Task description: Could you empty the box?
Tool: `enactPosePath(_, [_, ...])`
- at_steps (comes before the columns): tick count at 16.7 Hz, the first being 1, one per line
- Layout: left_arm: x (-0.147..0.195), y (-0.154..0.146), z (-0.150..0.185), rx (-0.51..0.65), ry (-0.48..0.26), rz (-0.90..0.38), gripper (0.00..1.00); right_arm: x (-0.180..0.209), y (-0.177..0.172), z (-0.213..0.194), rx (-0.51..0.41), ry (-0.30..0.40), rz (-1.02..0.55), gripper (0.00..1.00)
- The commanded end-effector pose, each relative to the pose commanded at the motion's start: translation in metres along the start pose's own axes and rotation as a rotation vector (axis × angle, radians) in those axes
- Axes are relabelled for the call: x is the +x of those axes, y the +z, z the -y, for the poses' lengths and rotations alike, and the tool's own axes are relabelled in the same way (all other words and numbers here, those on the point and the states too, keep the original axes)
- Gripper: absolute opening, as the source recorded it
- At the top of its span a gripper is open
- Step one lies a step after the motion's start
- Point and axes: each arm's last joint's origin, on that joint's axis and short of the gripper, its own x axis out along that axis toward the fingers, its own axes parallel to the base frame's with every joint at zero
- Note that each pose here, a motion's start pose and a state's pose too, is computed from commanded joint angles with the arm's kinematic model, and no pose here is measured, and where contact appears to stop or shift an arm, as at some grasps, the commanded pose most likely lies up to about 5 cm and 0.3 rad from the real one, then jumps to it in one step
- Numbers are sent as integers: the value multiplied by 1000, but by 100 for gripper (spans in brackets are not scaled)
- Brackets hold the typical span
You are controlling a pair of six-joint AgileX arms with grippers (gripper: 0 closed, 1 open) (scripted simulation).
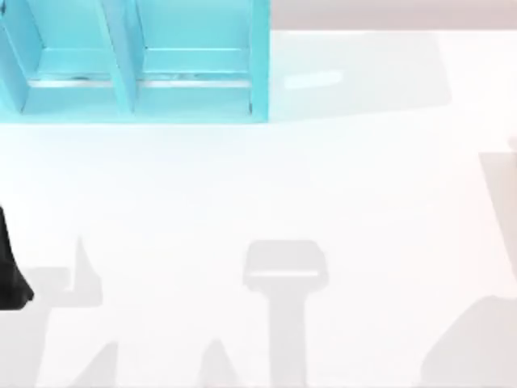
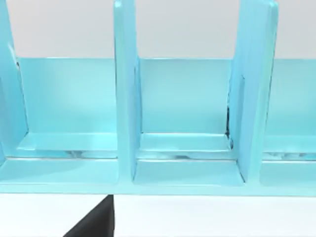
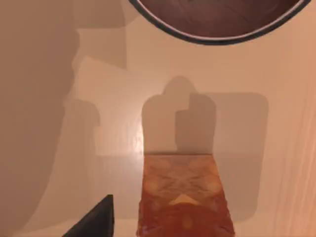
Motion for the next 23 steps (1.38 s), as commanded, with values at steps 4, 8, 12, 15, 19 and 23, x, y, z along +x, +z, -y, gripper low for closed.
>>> enactPosePath(4, [0, 0, 0, 0, 0, 0, 100, 25, -2, -1, -1, -1, 1, 100])
enactPosePath(8, [0, 0, 0, 0, 0, 0, 100, 43, -20, -18, 0, 1, -3, 100])
enactPosePath(12, [0, 0, 0, 0, 0, 0, 100, 50, -25, -23, 1, 1, -3, 100])
enactPosePath(15, [0, 0, 0, 0, 0, 0, 100, 50, -25, -23, 1, 1, -3, 92])
enactPosePath(19, [0, 0, 0, 0, 0, 0, 100, 50, -25, -23, 1, 1, -3, 62])
enactPosePath(23, [0, 0, 0, 0, 0, 0, 100, 50, -25, -23, 1, 1, -3, 32])
